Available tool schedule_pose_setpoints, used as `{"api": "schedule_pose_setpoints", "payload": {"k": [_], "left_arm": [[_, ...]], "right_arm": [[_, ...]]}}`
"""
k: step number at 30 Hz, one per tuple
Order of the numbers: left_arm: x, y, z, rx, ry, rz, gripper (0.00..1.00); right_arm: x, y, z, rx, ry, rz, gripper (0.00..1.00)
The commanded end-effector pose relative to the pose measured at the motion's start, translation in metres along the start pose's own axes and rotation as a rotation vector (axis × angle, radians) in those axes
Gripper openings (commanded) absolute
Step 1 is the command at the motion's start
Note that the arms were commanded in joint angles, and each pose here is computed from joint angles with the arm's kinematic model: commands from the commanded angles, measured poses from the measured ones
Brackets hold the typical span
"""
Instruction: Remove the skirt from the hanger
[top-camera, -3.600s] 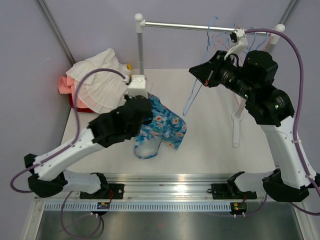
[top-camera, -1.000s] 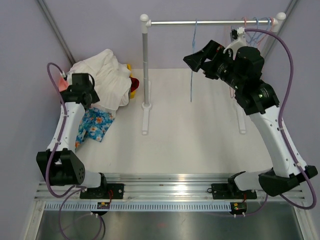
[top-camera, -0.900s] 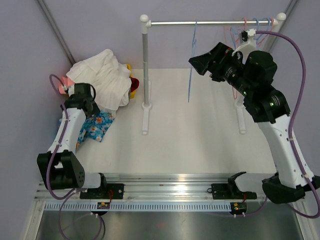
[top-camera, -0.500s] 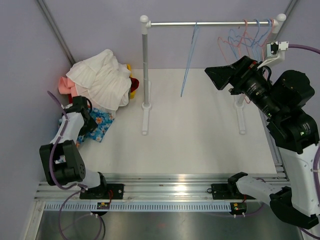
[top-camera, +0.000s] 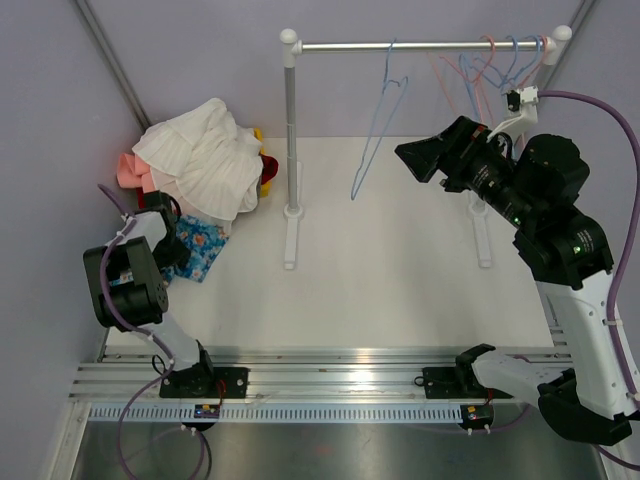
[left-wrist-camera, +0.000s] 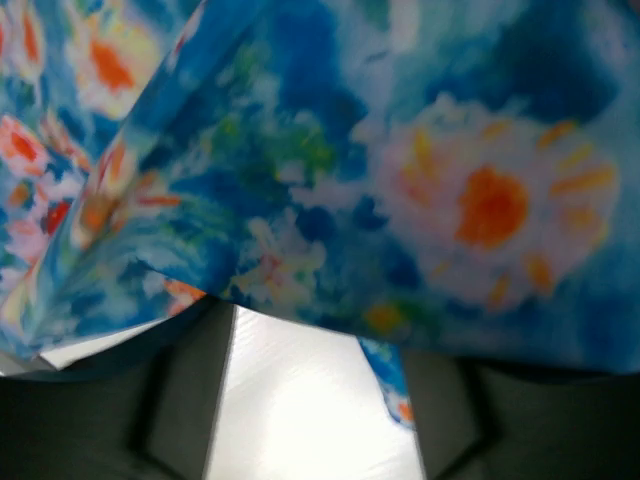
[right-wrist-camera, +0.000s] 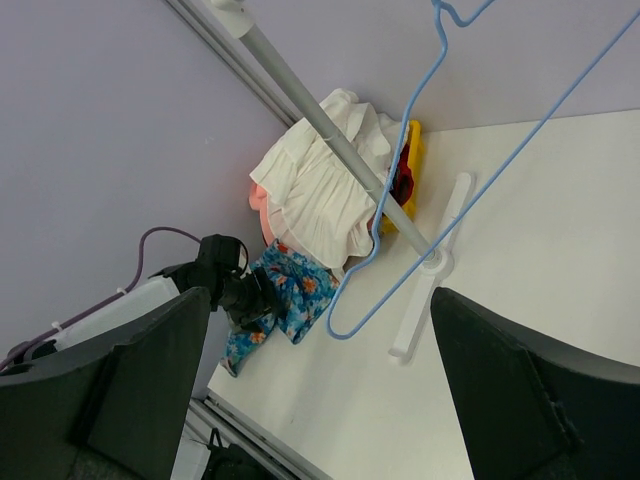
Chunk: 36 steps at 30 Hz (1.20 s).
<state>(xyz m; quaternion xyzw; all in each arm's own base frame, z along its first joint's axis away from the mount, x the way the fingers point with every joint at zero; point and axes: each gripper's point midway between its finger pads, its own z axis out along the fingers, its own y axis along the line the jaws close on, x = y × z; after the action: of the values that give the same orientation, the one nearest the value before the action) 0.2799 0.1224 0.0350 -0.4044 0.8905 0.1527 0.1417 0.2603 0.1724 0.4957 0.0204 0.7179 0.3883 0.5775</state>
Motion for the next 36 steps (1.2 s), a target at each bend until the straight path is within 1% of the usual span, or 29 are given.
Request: {"api": "schedule_pose_setpoints", "payload": {"k": [1,2,3,4,6,7,10,13,14,16,17,18,19,20,21,22,23,24,25,26,27,28,29,31,32,33,34,35,36], "left_arm": [[-0.023,-0.021,0.012,0.033,-0.025,-0.023,0.5],[-0.027,-0.024,0.013,0.036,-0.027,-0.021,0.42],[-0.028,-0.025,0.015,0.027,-0.024,-0.02,0.29],[-0.027,-0.025,0.021,0.015,-0.013,-0.018,0.19],[-0.032,-0.027,0.022,0.013,-0.019,-0.023,0.1],[-0.031,-0.027,0.026,0.0,-0.012,-0.018,0.0],[-0.031,-0.028,0.023,0.003,-0.013,-0.02,0.0],[-0.043,-0.027,-0.009,0.025,-0.109,-0.017,0.0],[-0.048,-0.028,-0.028,0.011,-0.176,0.014,0.0],[-0.058,-0.028,-0.087,0.039,-0.318,0.038,0.0],[-0.06,-0.027,-0.108,0.056,-0.362,0.048,0.0],[-0.061,-0.015,-0.144,0.082,-0.417,0.032,0.0],[-0.069,-0.02,-0.178,0.133,-0.487,0.027,0.0],[-0.072,-0.013,-0.2,0.148,-0.52,0.027,0.0],[-0.081,-0.004,-0.226,0.177,-0.575,-0.009,0.0],[-0.084,-0.009,-0.246,0.222,-0.605,0.005,0.0],[-0.106,-0.008,-0.29,0.291,-0.688,-0.014,0.0],[-0.115,-0.01,-0.309,0.332,-0.724,-0.015,0.0],[-0.126,-0.024,-0.323,0.377,-0.742,0.006,0.0],[-0.146,-0.024,-0.364,0.432,-0.829,-0.002,0.0],[-0.157,-0.025,-0.388,0.458,-0.868,-0.006,0.0],[-0.172,-0.051,-0.376,0.417,-0.836,0.033,0.0],[-0.188,-0.031,-0.432,0.474,-0.929,-0.02,0.0],[-0.203,-0.055,-0.436,0.495,-0.952,0.004,0.0],[-0.209,-0.061,-0.443,0.528,-0.99,-0.002,0.0],[-0.221,-0.071,-0.455,0.579,-1.048,-0.039,0.0],[-0.228,-0.076,-0.462,0.601,-1.075,-0.057,0.0],[-0.241,-0.094,-0.46,0.622,-1.088,-0.085,0.0],[-0.25,-0.096,-0.472,0.65,-1.123,-0.124,0.0]], "right_arm": [[-0.008,0.008,-0.006,-0.036,-0.028,-0.015,0.99],[-0.007,0.007,-0.006,-0.031,-0.024,-0.02,1.0],[-0.006,0.007,-0.006,-0.032,-0.022,-0.018,0.99],[-0.005,0.006,-0.006,-0.029,-0.02,-0.019,0.99],[-0.004,0.005,-0.006,-0.027,-0.018,-0.022,1.0],[-0.003,0.004,-0.007,-0.025,-0.018,-0.02,0.99],[-0.002,0.002,-0.007,-0.02,-0.017,-0.023,0.99],[-0.001,0.003,-0.008,-0.024,-0.016,-0.023,1.0],[0.0,0.002,-0.009,-0.024,-0.016,-0.023,0.99],[-0.001,0.002,-0.011,-0.023,-0.021,-0.022,1.0],[-0.002,0.002,-0.011,-0.022,-0.025,-0.022,0.99],[-0.001,0.002,-0.01,-0.019,-0.025,-0.02,0.99],[-0.002,0.002,-0.011,-0.019,-0.029,-0.024,0.99],[-0.003,0.003,-0.012,-0.023,-0.032,-0.024,0.99],[-0.003,0.002,-0.011,-0.019,-0.031,-0.024,0.99],[-0.003,0.002,-0.011,-0.02,-0.035,-0.026,0.99],[-0.003,0.001,-0.01,-0.019,-0.036,-0.025,0.99],[-0.003,0.001,-0.01,-0.02,-0.041,-0.024,0.99],[-0.003,0.002,-0.01,-0.027,-0.045,-0.023,0.99],[0.0,-0.002,-0.007,-0.017,-0.042,-0.023,1.0],[0.001,-0.003,-0.007,-0.018,-0.041,-0.022,0.99],[0.002,-0.004,-0.006,-0.013,-0.041,-0.021,1.0],[0.003,-0.007,-0.004,-0.006,-0.04,-0.022,1.0],[0.004,-0.009,-0.004,0.001,-0.039,-0.037,0.99],[0.005,-0.012,-0.004,0.01,-0.04,-0.044,1.0],[0.003,-0.014,-0.005,0.022,-0.048,-0.048,0.99],[0.004,-0.015,-0.004,0.027,-0.047,-0.059,0.99],[0.005,-0.017,-0.003,0.034,-0.044,-0.063,0.99],[0.006,-0.018,-0.002,0.035,-0.039,-0.067,0.99]]}}
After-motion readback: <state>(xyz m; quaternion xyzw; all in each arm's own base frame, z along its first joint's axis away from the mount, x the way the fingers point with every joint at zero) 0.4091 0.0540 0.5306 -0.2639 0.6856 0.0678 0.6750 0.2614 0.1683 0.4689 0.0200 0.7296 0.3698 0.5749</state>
